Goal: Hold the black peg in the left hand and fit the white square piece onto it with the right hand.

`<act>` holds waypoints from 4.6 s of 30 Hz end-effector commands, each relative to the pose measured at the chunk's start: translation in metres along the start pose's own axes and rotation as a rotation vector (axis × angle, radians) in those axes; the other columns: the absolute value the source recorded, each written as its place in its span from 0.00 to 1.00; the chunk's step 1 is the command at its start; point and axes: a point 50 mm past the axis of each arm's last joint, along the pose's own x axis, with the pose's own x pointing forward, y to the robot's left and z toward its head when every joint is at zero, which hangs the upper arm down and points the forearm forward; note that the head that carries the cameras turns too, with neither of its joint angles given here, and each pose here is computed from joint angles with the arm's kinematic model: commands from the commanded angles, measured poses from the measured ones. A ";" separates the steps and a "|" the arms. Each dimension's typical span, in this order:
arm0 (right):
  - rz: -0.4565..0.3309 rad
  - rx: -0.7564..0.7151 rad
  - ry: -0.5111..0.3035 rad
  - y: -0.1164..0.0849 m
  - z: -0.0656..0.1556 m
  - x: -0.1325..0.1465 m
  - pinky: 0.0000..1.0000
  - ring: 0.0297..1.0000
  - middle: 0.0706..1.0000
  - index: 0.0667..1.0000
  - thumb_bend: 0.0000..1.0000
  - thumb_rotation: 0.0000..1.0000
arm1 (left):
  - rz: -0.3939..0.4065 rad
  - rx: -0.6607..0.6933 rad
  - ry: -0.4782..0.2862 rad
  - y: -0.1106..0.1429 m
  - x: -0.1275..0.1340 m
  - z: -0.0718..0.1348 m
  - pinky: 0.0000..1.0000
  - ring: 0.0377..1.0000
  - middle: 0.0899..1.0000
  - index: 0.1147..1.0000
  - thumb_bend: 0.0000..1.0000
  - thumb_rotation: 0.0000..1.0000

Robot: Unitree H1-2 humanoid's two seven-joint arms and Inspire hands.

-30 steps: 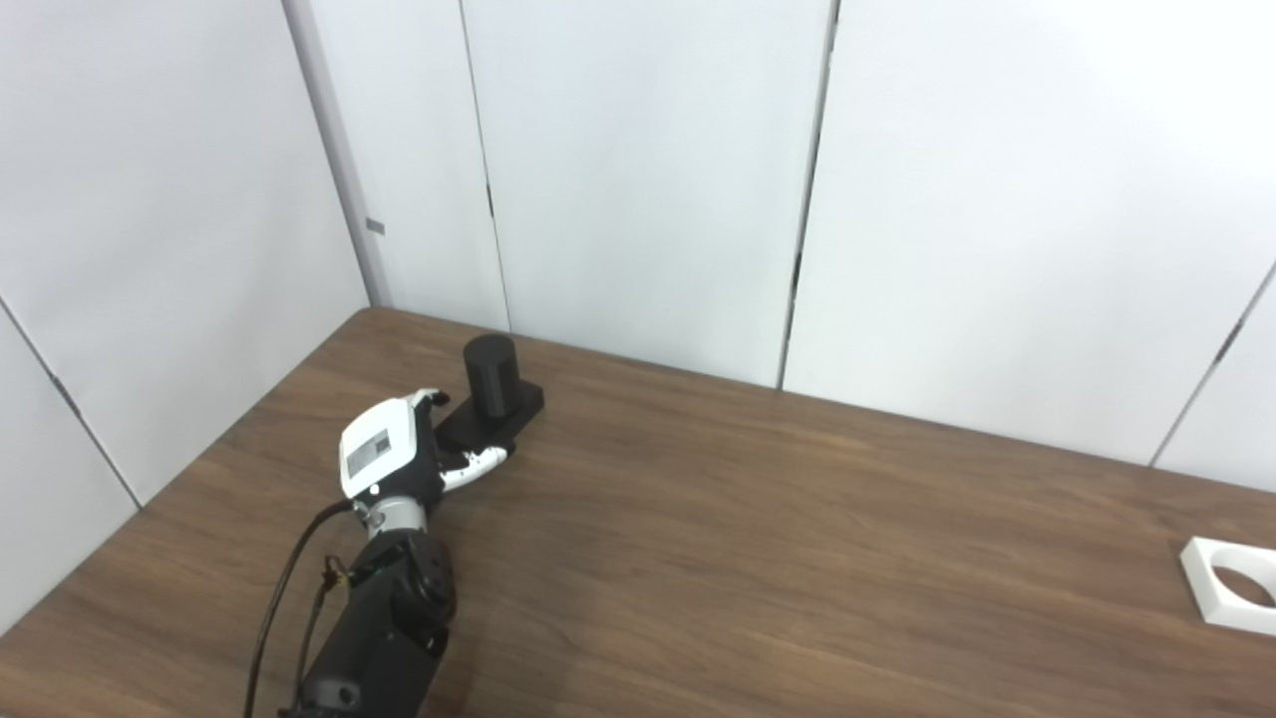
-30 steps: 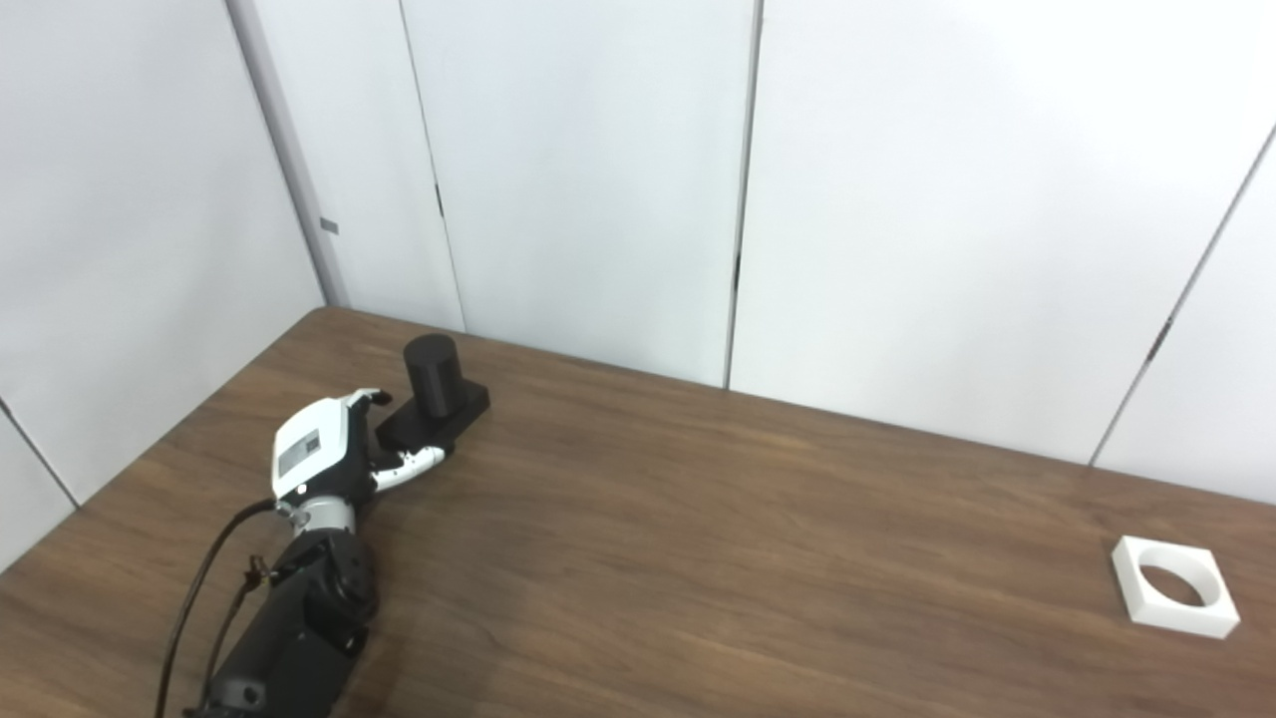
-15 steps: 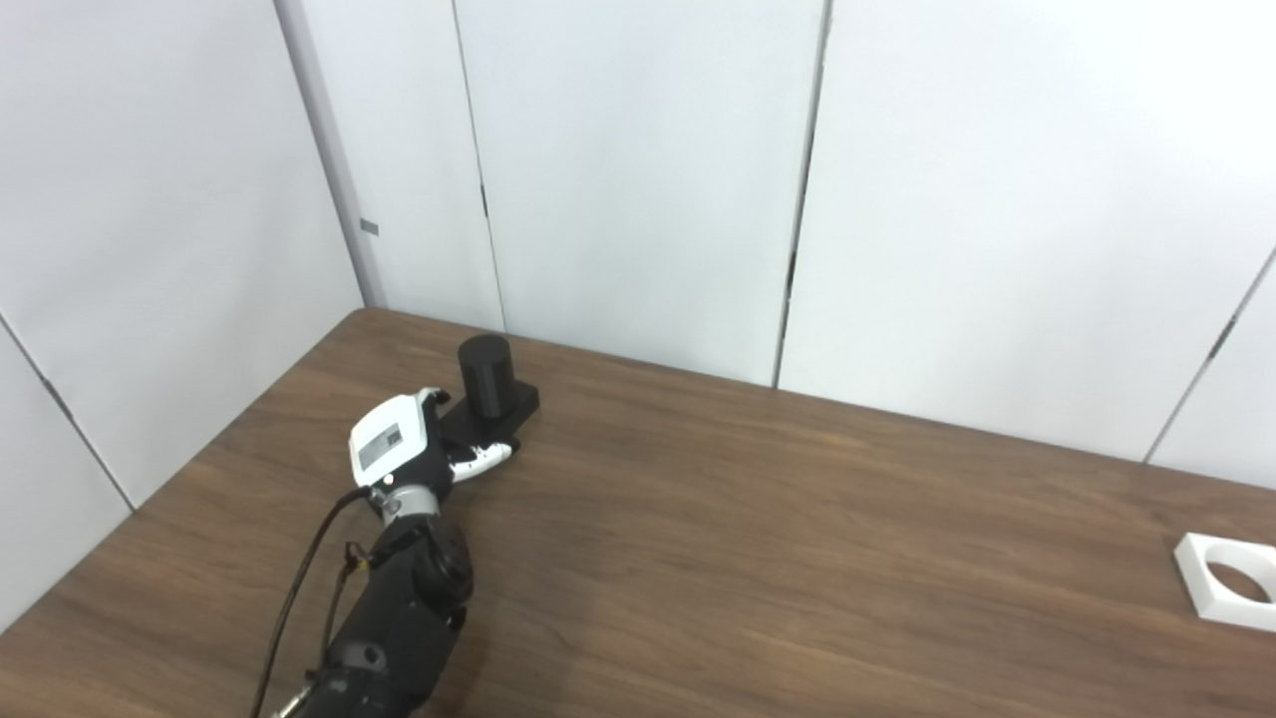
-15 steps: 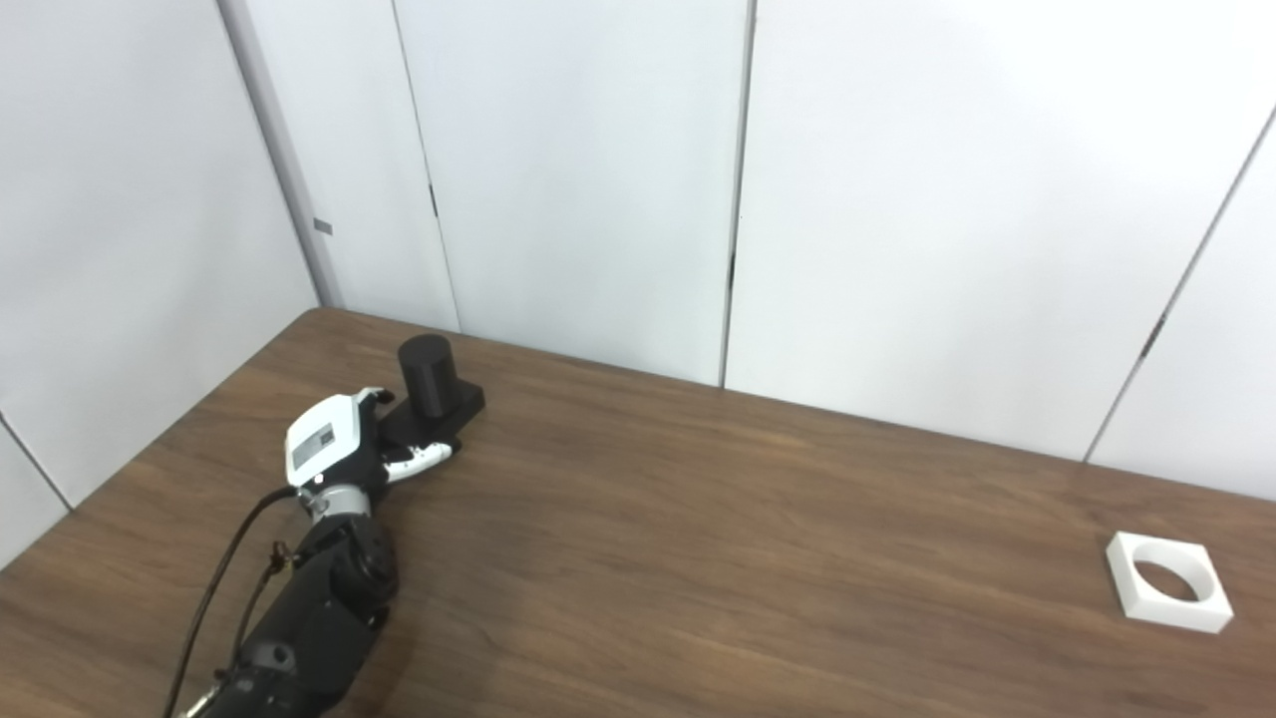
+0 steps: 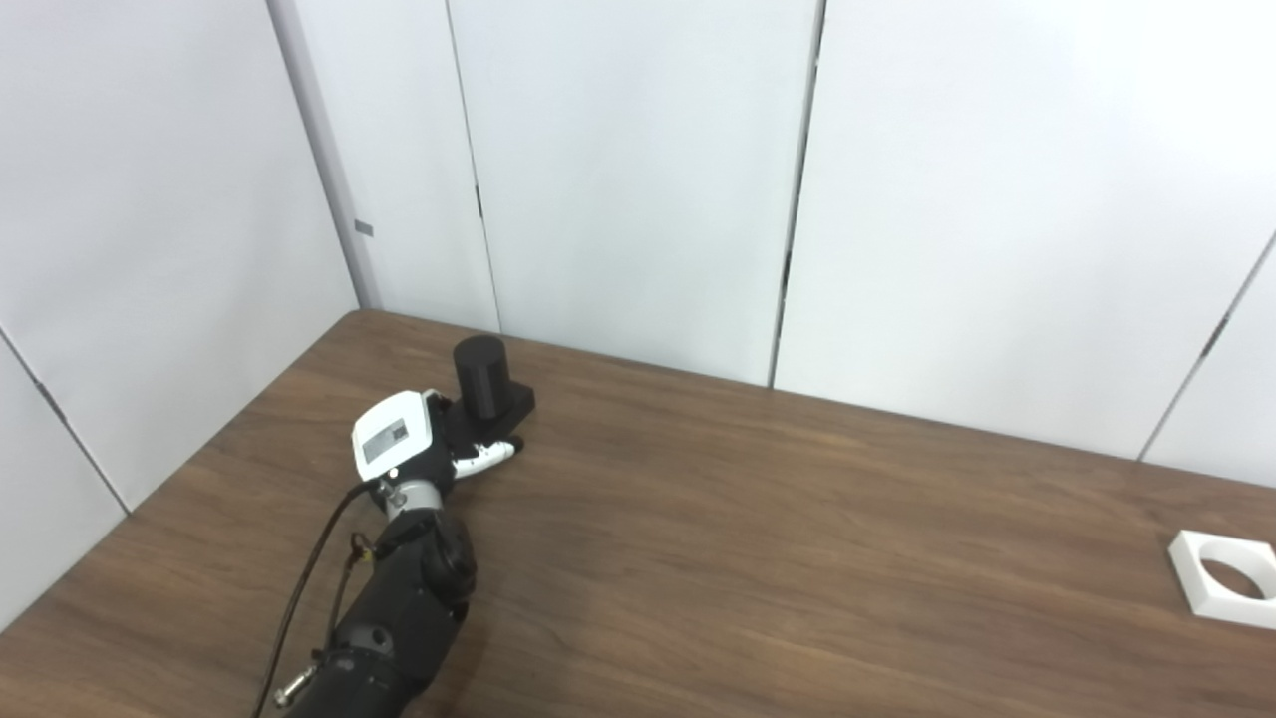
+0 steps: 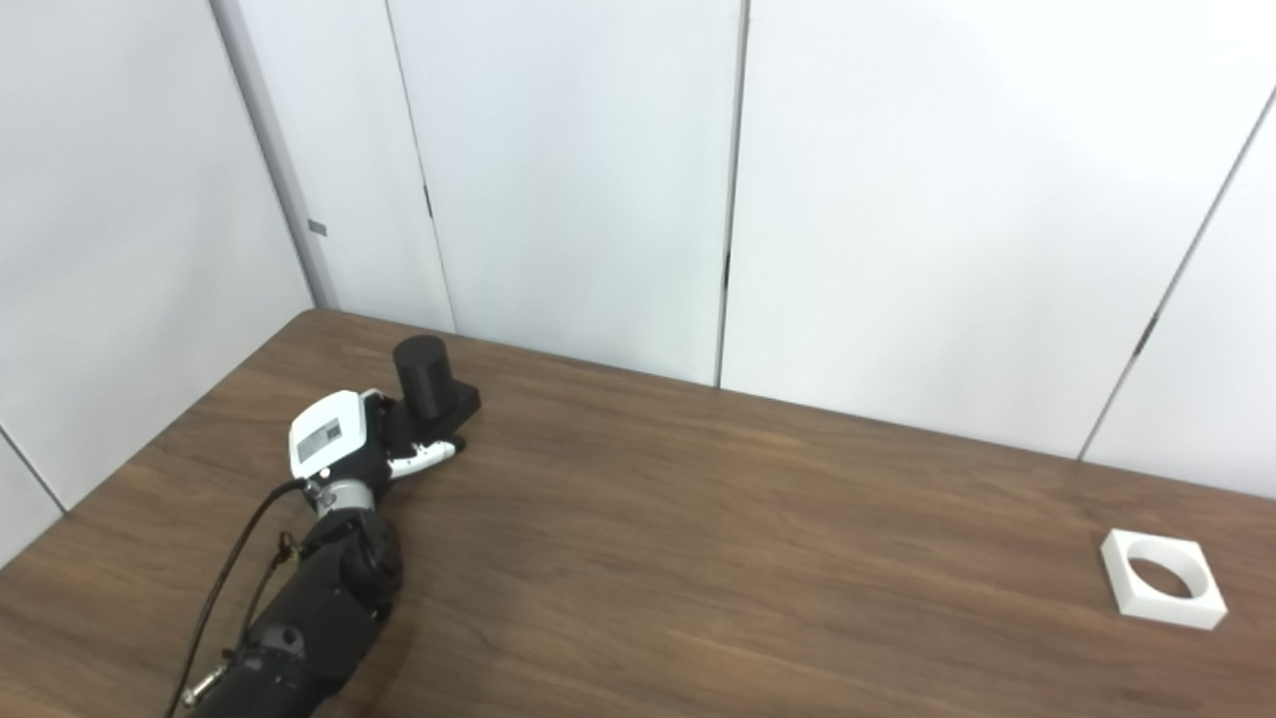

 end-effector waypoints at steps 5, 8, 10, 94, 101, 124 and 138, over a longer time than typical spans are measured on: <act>0.022 0.007 -0.005 0.004 0.001 -0.001 1.00 0.95 0.89 0.91 0.73 1.00 | 0.107 -0.047 -0.011 0.019 0.013 0.004 0.83 0.80 0.72 0.52 0.86 0.30; 0.022 0.005 -0.005 0.003 0.002 -0.001 1.00 0.95 0.89 0.91 0.74 1.00 | 0.116 -0.096 -0.005 0.018 0.011 0.002 0.80 0.80 0.70 0.43 0.56 0.10; 0.025 0.004 -0.008 0.003 0.003 0.000 1.00 0.95 0.89 0.90 0.74 1.00 | 0.115 -0.115 -0.007 0.019 0.010 0.001 0.77 0.80 0.69 0.41 0.53 0.07; -0.006 -0.141 -0.020 0.039 0.066 0.000 0.99 0.92 0.89 0.89 0.54 1.00 | -0.579 -0.072 -0.987 -0.023 -0.316 0.026 1.00 0.88 0.79 0.42 0.52 0.04; -0.029 -0.322 -0.087 0.010 0.105 0.026 0.99 0.93 0.91 0.90 0.47 1.00 | -0.578 -0.067 -0.975 -0.023 -0.314 0.026 1.00 0.87 0.77 0.42 0.52 0.04; -0.006 -1.043 -0.037 -0.056 0.166 0.194 0.84 0.92 0.90 0.80 0.85 0.16 | -0.578 -0.051 -0.945 -0.013 -0.306 0.022 0.93 0.84 0.76 0.42 0.52 0.05; 0.057 -1.232 0.073 -0.058 0.139 0.259 0.91 0.95 0.92 0.78 0.86 0.16 | -0.581 -0.064 -0.941 -0.011 -0.308 0.021 0.92 0.84 0.76 0.42 0.52 0.04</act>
